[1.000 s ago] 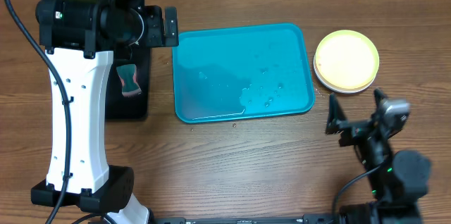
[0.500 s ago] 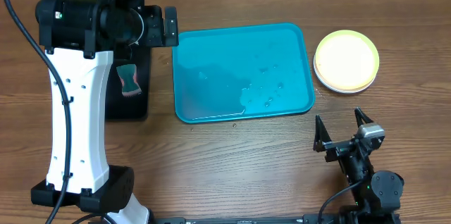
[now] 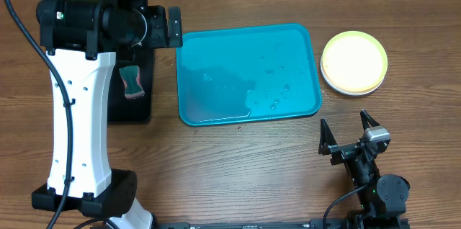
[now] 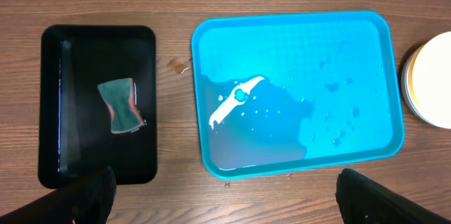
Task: Clean dirty plates on tray and stack at the side
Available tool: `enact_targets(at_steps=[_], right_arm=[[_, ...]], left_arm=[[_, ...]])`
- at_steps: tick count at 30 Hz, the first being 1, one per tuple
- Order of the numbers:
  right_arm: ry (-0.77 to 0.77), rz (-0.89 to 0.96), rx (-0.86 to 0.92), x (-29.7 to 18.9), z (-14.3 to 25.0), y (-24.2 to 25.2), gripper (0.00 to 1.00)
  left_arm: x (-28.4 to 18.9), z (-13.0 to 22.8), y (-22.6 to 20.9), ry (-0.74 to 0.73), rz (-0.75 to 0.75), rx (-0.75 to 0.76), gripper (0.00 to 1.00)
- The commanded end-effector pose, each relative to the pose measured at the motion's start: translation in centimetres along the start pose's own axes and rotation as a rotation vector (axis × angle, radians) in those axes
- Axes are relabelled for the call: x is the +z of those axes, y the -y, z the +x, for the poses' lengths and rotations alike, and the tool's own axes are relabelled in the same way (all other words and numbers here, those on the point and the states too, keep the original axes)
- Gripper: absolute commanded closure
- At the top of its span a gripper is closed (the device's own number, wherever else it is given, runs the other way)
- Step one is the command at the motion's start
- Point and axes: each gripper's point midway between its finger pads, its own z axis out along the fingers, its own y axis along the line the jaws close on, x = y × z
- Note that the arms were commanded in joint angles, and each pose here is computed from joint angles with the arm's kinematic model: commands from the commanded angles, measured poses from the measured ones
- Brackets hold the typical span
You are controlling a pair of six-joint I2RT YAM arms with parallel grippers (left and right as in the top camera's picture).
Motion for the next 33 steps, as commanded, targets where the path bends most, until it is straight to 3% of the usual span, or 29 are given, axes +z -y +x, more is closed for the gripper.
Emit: enact_targets(at_steps=[1,19,23,29,33], right_arm=[[0.006,-0.002,-0.009,0.0,0.1,0.0,0.00],[0.006,-0.002,-0.009,0.0,0.1,0.0,0.00],[0.006,-0.002,-0.009,0.0,0.1,0.0,0.00],[0.006,-0.002,-0.009,0.0,0.1,0.0,0.00],[0.006,-0.002,-0.009,0.0,0.1,0.0,0.00]], left_arm=[[0.3,0.0,0.4,-0.008,0.012,0.005,0.00],[-0.7,0.0,0.1,0.020,-0.001,0.010,0.00],[-4.8,-0.2,-1.2,0.140,-0.065,0.017,0.00],[-10.6,-0.9,-0.2,0.454,0.031,0.039,0.00],[-11.6,1.1,-0.2,0.582,0.072,0.075,0.00]])
